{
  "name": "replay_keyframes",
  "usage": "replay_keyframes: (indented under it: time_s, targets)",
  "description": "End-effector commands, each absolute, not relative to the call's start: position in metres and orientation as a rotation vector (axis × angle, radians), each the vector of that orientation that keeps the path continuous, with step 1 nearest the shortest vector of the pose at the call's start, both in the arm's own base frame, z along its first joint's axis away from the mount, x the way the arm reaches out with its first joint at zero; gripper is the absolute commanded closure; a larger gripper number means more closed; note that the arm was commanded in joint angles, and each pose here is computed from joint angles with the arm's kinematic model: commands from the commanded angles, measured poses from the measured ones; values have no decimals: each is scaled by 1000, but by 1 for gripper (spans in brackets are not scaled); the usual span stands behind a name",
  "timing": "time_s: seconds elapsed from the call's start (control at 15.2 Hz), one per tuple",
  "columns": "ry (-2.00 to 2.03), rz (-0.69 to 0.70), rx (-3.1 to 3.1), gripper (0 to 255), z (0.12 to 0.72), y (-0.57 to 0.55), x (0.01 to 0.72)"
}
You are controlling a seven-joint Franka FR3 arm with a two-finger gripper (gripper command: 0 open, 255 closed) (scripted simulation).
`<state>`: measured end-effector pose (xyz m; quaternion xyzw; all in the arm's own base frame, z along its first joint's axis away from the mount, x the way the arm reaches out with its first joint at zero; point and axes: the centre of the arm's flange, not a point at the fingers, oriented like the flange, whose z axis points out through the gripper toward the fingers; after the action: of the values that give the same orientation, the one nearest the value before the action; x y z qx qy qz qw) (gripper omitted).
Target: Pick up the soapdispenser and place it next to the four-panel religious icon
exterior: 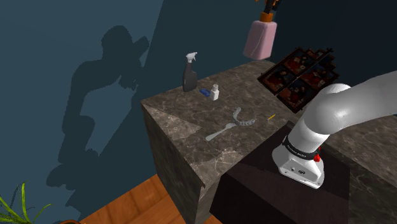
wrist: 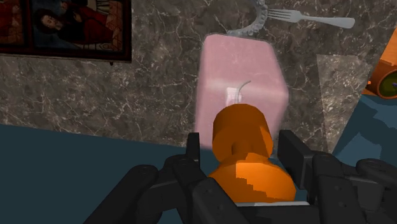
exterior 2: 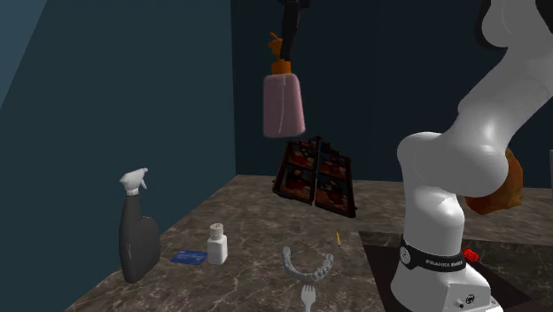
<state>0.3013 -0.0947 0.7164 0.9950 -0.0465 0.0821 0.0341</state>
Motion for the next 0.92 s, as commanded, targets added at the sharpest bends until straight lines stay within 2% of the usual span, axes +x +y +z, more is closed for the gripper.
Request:
replay_keyframes:
  time_s: [0.0,0.86]
  targets:
    - [-141,251,3060,255,715,-106,278]
    - [-141,251,3060,255,715,-179,122]
